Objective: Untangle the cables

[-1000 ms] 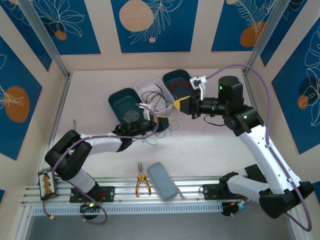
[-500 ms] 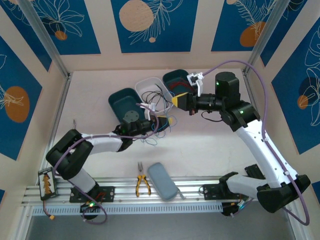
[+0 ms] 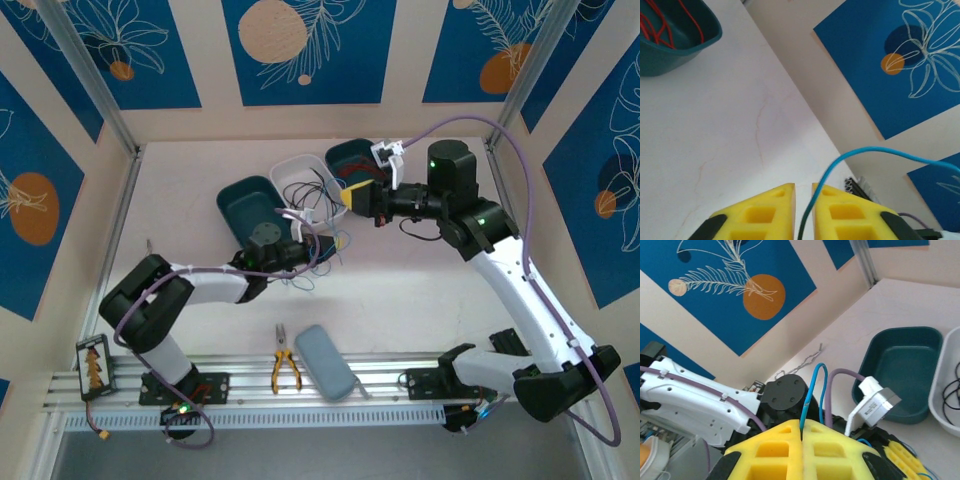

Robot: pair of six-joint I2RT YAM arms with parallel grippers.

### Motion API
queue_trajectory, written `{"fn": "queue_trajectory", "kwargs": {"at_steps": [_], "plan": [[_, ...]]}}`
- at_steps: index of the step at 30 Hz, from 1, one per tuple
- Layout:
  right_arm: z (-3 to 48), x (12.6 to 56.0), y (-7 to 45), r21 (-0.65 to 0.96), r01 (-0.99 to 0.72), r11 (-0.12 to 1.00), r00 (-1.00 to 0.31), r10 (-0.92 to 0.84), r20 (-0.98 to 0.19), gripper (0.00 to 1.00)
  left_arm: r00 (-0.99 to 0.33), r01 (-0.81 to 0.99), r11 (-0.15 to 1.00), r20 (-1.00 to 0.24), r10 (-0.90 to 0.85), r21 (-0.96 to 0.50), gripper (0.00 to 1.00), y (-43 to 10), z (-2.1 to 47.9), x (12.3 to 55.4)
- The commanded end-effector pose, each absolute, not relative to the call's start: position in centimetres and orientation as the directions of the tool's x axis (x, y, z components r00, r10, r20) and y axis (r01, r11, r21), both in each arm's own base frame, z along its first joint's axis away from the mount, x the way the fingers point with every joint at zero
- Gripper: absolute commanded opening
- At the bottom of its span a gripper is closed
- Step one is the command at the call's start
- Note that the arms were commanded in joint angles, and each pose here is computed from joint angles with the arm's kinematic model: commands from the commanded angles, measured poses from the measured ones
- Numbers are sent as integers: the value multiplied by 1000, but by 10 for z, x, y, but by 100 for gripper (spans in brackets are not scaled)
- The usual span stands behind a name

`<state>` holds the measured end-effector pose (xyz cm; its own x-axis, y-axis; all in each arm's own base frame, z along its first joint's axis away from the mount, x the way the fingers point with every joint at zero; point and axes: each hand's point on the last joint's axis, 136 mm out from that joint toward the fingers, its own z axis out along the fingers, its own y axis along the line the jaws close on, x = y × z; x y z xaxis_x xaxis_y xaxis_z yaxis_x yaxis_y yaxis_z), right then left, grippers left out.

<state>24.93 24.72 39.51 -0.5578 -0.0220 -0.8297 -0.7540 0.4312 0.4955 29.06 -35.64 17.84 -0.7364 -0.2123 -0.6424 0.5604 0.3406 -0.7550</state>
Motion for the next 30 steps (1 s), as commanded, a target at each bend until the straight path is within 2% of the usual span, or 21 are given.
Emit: {"fn": "queue_trajectory", "kwargs": {"at_steps": [1, 4, 9, 15, 24, 30], "plan": [[412, 244, 231, 424, -756, 499, -489, 0, -872, 0, -691, 568, 429, -690, -214, -702, 8, -338, 181, 294], [408, 250, 214, 394, -694, 603, -482, 17, -876, 0, -673, 522, 538, -707, -217, -662, 1, -312, 175, 301], [388, 261, 186, 369, -563, 740, -516, 35, -856, 0, -598, 461, 718, -780, -183, -522, 0, -263, 186, 306], [369, 265, 199, 407, -565, 718, -579, 7, -815, 0, -482, 405, 843, -866, -133, -354, 0, -215, 223, 306], [339, 292, 257, 481, -590, 649, -659, -42, -751, 0, -373, 334, 915, -923, -93, -228, 0, -174, 280, 312], [304, 333, 296, 448, -536, 716, -709, -94, -699, 2, -351, 232, 964, -935, -41, -130, 0, -150, 290, 328]]}}
